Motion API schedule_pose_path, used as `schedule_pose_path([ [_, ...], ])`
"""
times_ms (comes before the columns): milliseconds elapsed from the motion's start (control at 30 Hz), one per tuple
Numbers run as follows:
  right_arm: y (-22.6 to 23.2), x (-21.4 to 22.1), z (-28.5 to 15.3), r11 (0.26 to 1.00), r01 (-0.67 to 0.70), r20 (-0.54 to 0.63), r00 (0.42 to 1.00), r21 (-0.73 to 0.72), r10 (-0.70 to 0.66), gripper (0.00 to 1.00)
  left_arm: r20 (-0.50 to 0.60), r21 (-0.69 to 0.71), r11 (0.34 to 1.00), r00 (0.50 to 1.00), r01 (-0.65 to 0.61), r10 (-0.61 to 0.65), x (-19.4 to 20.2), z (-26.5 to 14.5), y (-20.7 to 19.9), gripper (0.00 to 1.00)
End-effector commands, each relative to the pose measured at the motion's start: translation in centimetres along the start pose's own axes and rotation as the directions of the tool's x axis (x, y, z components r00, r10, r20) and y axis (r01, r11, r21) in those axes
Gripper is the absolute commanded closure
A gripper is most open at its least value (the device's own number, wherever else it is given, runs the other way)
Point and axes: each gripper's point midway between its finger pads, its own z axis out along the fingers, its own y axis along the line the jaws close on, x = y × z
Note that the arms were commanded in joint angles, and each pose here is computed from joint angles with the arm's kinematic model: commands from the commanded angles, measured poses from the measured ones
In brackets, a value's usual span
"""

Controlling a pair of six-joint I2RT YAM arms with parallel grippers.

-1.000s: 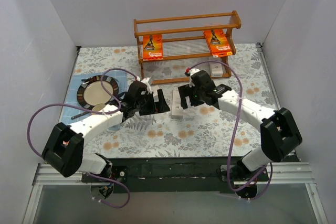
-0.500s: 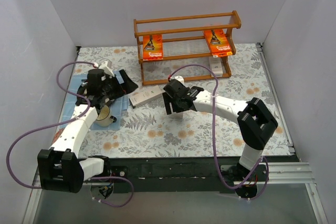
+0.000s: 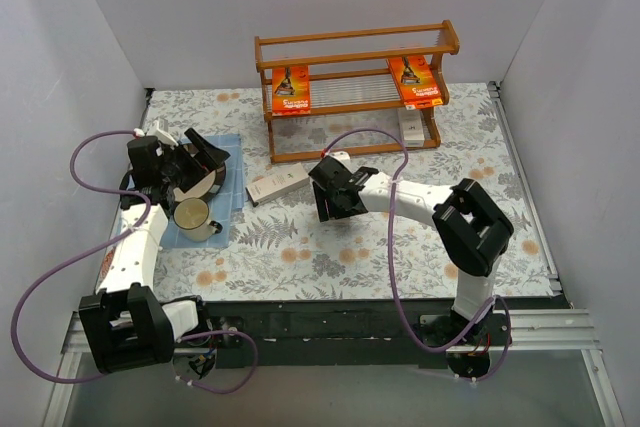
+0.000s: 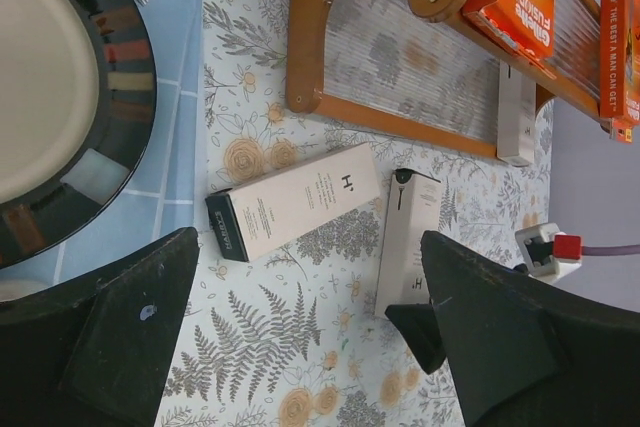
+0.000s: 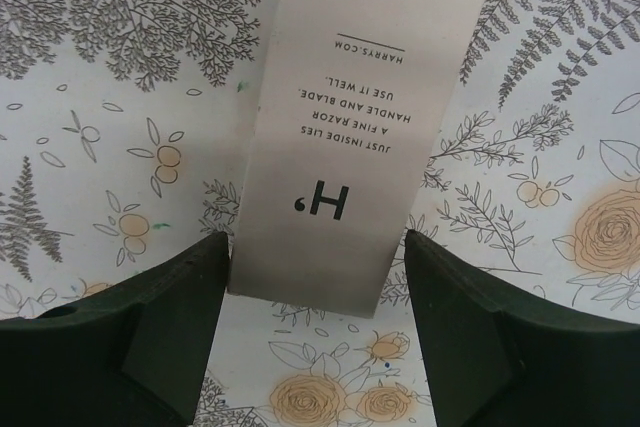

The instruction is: Place and organize the shaving razors onto the shelf

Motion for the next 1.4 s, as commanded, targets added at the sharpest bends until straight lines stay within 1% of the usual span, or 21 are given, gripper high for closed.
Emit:
schedule_pose_path([
  [0,-0.2,-0.2,1.0,1.0,-0.023,-0.01,1.0,0.0,0.023,0.24,0.015,0.027,1.0,1.0,0.012,-0.012,0.0,-1.0,-0.2,0.07],
  [33,-0.3,0.0,1.0,1.0,-0.017,-0.016,1.0,-0.003,0.017,0.25,0.009,0.026,1.0,1.0,0.017,-0.017,0.2,-0.9,0.0,0.07],
  [133,-0.6,0.2,0.8,1.0,-0.003,-0.016,1.0,-0.005,0.003,0.35,0.017,0.021,0.999,0.999,0.033,-0.033,0.1,-0.9,0.3,0.07],
  [167,-0.8,0.4,0.8,1.0,0.001,-0.015,1.0,-0.003,-0.001,0.4,0.016,0.019,0.999,0.999,0.042,-0.042,0.1,-0.9,0.5,0.08],
  [267,-1.0,-0.4,0.1,1.0,0.015,0.018,1.0,-0.013,-0.015,0.45,0.016,0.02,0.998,0.998,0.058,-0.058,0.2,-0.7,0.8,0.08],
  [467,-1.3,-3.6,-2.9,0.999,0.019,0.127,0.992,-0.038,-0.014,0.47,0.016,0.024,0.997,0.997,0.078,-0.079,0.2,-0.3,1.2,0.08],
  [533,-1.5,-5.2,-4.2,0.999,0.012,0.181,0.983,-0.039,-0.005,0.47,0.025,0.018,0.995,0.995,0.094,-0.095,-0.5,0.0,1.4,0.08],
  [633,-2.0,-6.8,-4.6,0.999,0.021,0.22,0.975,-0.033,-0.013,0.47,0.058,0.03,0.994,0.993,0.101,-0.103,-2.1,0.1,1.2,0.08],
  [733,-3.4,-7.7,-3.4,1.0,0.02,0.222,0.975,0.003,-0.02,0.47,0.069,0.035,0.993,0.991,0.109,-0.111,-3.1,0.3,1.1,0.08],
  [933,-6.4,-10.7,-0.3,0.998,-0.024,0.238,0.971,0.052,0.011,0.51,0.052,0.044,0.993,0.993,0.105,-0.108,-3.0,0.6,1.0,0.08],
  [1000,-6.7,-12.4,0.1,0.998,-0.036,0.266,0.964,0.043,0.024,0.51,0.052,0.04,0.994,0.993,0.103,-0.105,-2.9,0.5,1.2,0.08],
  [1033,-7.6,-12.7,1.1,0.998,-0.044,0.256,0.966,0.052,0.029,0.51,0.049,0.038,0.994,0.993,0.104,-0.106,-2.8,0.6,1.3,0.07],
  [1133,-8.4,-14.4,2.4,0.999,-0.026,0.264,0.964,0.046,0.013,0.52,0.042,0.027,0.995,0.994,0.096,-0.097,-2.6,0.7,1.7,0.07],
  [1200,-8.1,-15.4,2.7,1.0,-0.006,0.275,0.961,0.024,0.0,0.54,0.042,0.018,0.996,0.995,0.086,-0.087,-2.7,0.7,1.9,0.07],
  [1367,-6.8,-15.7,3.9,0.998,0.042,0.266,0.963,-0.037,-0.031,0.57,0.036,0.009,0.996,0.996,0.087,-0.087,-2.6,0.9,2.4,0.07],
])
